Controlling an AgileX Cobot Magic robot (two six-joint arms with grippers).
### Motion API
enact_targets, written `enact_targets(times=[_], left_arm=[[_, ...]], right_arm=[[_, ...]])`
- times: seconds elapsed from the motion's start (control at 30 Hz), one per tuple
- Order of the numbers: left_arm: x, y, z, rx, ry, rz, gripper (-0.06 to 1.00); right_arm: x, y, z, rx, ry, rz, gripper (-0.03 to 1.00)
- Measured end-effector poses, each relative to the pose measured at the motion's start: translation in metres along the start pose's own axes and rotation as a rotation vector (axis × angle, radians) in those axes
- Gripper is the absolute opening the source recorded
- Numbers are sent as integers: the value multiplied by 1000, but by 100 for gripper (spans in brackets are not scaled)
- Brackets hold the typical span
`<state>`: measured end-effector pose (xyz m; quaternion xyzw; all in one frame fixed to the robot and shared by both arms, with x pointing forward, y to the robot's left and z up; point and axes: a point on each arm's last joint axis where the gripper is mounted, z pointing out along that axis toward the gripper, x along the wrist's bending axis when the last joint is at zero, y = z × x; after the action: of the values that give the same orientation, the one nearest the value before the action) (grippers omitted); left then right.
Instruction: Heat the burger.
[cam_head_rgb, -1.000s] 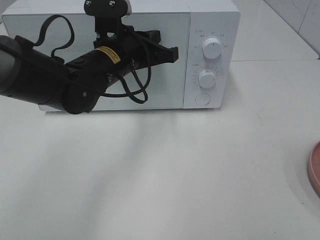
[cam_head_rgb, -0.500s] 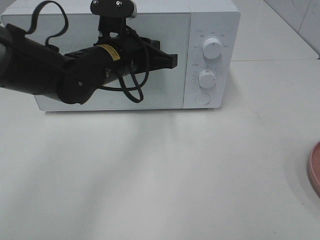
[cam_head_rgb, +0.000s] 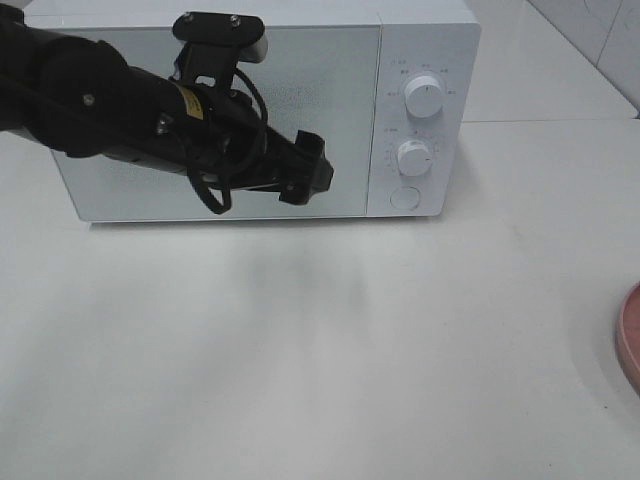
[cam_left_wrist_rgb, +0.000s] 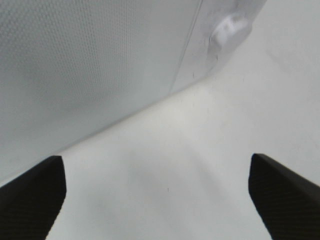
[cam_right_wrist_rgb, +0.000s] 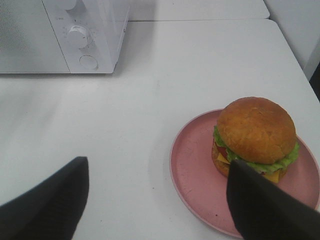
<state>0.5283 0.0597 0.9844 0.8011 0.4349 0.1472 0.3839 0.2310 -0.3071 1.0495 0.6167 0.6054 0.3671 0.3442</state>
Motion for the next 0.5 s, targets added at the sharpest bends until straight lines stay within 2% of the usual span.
enact_targets(times=[0.07,0.1,0.17,0.2,0.23,0.3,0.43,0.5], left_arm=[[0,-7,-12,123,2,-2,97],[0,-7,-12,123,2,-2,97],[-1,-14,-24,242,5,-1,98],[-1,-14,-24,242,5,-1,98],[-1,-18,-34,322,6,-1,98],[-1,-23,-46,410,11,8,98],[3,-26,-54,480,20,0,98],[17,-28,-64,537,47,-41,98]], right_arm=[[0,0,0,0,0,0,73],[0,0,0,0,0,0,73],[0,0,0,0,0,0,73],[0,0,0,0,0,0,73],[0,0,0,0,0,0,73],[0,0,0,0,0,0,73],[0,0,0,0,0,0,73],[0,0,0,0,0,0,73]])
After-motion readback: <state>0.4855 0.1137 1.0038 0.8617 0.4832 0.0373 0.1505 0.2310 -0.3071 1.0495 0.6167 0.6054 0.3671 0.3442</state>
